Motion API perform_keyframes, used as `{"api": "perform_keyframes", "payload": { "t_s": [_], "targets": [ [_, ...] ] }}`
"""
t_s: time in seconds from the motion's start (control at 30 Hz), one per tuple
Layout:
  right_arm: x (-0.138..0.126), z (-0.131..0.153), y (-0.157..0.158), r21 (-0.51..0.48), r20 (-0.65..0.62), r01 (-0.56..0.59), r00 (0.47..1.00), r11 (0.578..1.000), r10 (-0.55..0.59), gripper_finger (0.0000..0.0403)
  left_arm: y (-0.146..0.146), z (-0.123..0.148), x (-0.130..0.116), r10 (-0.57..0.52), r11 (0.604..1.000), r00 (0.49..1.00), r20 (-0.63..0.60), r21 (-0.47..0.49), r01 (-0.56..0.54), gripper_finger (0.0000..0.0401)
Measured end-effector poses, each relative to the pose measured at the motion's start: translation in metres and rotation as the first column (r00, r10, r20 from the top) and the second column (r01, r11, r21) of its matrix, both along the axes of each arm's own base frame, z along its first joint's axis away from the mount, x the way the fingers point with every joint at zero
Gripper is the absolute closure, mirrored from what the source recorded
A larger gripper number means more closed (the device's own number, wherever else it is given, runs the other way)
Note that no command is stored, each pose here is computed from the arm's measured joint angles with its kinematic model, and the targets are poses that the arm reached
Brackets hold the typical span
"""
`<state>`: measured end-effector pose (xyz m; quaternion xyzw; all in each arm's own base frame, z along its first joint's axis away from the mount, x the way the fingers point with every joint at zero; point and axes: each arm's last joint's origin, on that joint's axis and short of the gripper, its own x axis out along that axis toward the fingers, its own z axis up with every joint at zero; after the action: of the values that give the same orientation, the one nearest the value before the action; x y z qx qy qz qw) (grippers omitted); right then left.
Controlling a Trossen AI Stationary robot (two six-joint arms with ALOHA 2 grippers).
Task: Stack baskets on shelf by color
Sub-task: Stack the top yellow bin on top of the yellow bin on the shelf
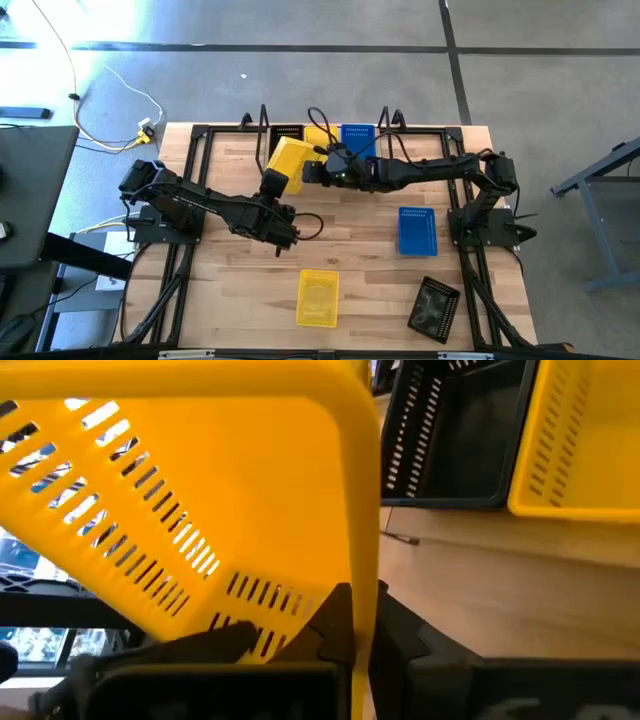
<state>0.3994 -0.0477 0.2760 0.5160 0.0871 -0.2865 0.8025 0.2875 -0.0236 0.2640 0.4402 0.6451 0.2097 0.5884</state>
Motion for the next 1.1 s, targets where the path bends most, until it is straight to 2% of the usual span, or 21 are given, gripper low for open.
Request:
{"api": "perform_keyframes", "payload": {
  "t_s": [0.17,0.3,0.4,0.53,0.63,0.9,1.1],
  "targets": [
    [-0.002,0.000,-0.014,-0.009,-0.004,0.023,1.000,1.000,-0.023,0.0402,0.000,0.000,0.003,0.001,1.000,0.999,0.040,-0.006,-0.001,0.0280],
    [-0.004,-0.001,-0.026,-0.013,-0.019,0.051,0.998,0.999,-0.051,0.0402,0.001,0.002,0.004,0.005,0.996,0.996,0.085,0.088,-0.013,0.0246],
    [-0.006,-0.001,-0.034,-0.014,-0.025,0.072,0.997,0.997,-0.072,0.0402,0.002,0.004,0.004,0.004,0.988,0.994,0.113,0.154,-0.022,0.0233],
    [-0.008,-0.002,-0.041,-0.013,-0.035,0.084,0.996,0.996,-0.084,0.0402,0.002,0.005,0.004,0.007,0.986,0.992,0.129,0.163,-0.028,0.0229],
    [-0.012,0.000,-0.051,-0.026,-0.042,0.093,0.995,0.995,-0.094,0.0402,0.002,0.008,0.001,0.020,0.988,0.988,0.155,0.148,-0.043,0.0229],
    [-0.030,0.009,-0.082,-0.015,-0.106,0.071,0.992,0.997,-0.072,0.0403,0.020,0.033,-0.019,0.141,0.989,0.949,0.283,0.011,-0.150,0.0229],
    [-0.042,0.043,-0.103,-0.075,-0.223,0.033,0.974,0.997,-0.049,0.0403,0.045,0.057,-0.044,0.262,0.965,0.892,0.369,-0.109,-0.239,0.0229]
  ]
}}
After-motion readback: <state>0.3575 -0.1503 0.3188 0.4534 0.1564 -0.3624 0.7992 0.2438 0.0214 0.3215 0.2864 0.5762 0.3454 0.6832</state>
